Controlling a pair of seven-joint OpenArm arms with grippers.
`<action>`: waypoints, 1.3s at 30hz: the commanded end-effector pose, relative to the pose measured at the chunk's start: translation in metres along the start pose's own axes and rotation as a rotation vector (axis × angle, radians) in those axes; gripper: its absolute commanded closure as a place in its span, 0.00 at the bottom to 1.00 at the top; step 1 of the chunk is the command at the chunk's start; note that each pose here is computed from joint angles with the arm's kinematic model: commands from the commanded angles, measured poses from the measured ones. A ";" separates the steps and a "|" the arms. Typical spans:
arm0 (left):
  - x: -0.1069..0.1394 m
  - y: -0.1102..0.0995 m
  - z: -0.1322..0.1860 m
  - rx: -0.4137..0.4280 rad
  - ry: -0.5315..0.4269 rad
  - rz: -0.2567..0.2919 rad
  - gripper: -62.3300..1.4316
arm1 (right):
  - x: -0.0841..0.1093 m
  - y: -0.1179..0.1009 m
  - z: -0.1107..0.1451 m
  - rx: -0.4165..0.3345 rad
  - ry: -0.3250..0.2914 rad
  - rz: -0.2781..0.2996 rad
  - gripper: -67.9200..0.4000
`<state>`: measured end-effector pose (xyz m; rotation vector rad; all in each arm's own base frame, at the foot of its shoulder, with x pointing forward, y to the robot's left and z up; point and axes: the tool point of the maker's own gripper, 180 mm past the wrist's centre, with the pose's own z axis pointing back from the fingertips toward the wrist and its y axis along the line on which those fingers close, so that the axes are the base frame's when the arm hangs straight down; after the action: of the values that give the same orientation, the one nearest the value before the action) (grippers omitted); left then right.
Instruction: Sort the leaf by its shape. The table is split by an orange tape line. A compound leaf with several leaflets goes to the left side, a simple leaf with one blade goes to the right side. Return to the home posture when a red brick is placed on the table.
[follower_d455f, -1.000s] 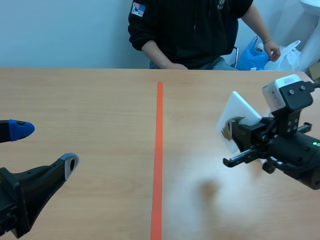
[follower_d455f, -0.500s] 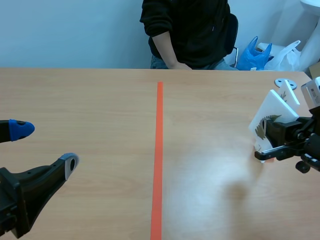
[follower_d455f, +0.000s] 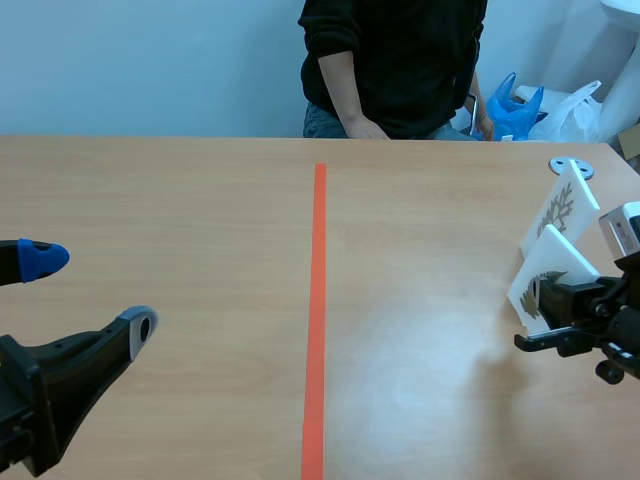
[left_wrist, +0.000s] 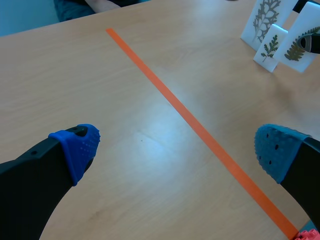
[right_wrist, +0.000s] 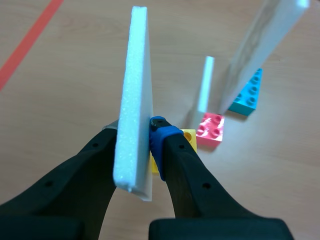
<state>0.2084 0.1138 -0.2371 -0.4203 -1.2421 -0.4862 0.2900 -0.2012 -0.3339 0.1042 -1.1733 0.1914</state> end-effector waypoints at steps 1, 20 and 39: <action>0.011 -0.004 -0.001 -0.011 -0.037 0.001 0.00 | 0.011 -0.004 -0.001 -0.007 -0.036 0.001 0.97; 0.011 -0.004 -0.001 -0.011 -0.037 0.001 0.00 | -0.020 -0.024 -0.008 -0.063 -0.030 -0.031 0.97; 0.011 -0.004 -0.001 -0.010 -0.037 0.001 0.00 | -0.026 -0.027 -0.011 -0.071 -0.017 -0.044 0.89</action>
<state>0.2084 0.1138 -0.2371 -0.4203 -1.2421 -0.4862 0.2909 -0.2269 -0.3712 0.0690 -1.1593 0.1139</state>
